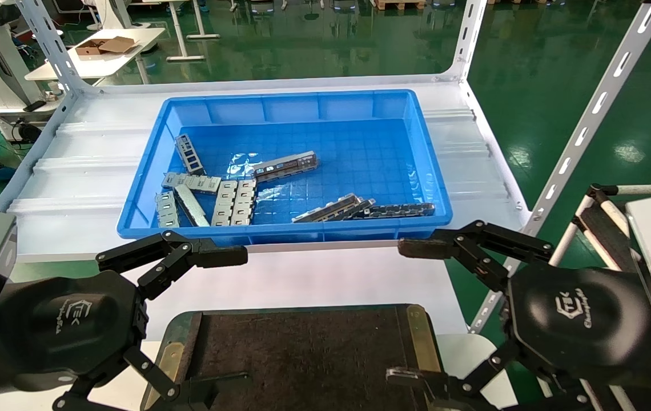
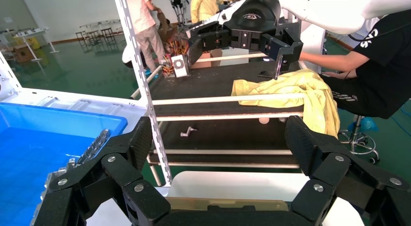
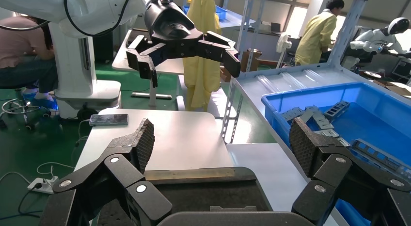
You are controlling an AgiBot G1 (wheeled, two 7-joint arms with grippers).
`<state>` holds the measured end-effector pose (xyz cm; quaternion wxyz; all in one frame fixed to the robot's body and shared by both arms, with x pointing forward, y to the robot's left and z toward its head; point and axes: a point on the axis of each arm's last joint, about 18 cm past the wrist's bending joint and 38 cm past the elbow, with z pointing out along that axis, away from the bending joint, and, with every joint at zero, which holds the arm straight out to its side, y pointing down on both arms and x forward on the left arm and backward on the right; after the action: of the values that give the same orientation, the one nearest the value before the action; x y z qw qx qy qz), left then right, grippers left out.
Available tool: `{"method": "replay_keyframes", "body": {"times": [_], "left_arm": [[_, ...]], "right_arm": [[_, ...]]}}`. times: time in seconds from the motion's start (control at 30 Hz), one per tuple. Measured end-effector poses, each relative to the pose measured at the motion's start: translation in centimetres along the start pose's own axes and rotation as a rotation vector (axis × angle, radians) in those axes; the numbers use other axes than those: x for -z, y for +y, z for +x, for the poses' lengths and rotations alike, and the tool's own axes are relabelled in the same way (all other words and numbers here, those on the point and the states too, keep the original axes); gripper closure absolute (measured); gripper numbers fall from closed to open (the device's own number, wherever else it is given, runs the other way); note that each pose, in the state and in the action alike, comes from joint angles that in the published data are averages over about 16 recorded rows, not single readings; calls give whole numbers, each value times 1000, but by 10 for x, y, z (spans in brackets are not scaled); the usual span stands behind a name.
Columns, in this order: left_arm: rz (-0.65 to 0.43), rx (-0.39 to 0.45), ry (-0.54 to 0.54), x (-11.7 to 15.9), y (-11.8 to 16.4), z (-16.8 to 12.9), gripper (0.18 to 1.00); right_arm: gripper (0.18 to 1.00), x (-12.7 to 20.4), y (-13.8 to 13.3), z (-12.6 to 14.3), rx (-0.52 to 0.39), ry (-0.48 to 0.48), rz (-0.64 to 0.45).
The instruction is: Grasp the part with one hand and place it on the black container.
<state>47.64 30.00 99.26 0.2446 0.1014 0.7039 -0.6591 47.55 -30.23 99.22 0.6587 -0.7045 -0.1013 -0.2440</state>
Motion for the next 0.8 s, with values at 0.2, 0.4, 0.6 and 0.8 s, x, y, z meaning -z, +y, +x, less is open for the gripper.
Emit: {"method": "replay_keyframes", "body": {"times": [0.2, 0.4, 0.6, 0.8], "left_arm": [[0, 0, 0, 0, 0, 0, 184], [0, 0, -3, 0, 0, -1, 184], [-6, -3, -12, -2, 1, -5, 184], [-16, -12, -29, -5, 4, -13, 184]], "right_arm": [[178, 0, 0, 0, 0, 0, 0], [178, 0, 0, 0, 0, 0, 0], [178, 0, 0, 0, 0, 0, 0], [178, 0, 0, 0, 0, 0, 0]]}}
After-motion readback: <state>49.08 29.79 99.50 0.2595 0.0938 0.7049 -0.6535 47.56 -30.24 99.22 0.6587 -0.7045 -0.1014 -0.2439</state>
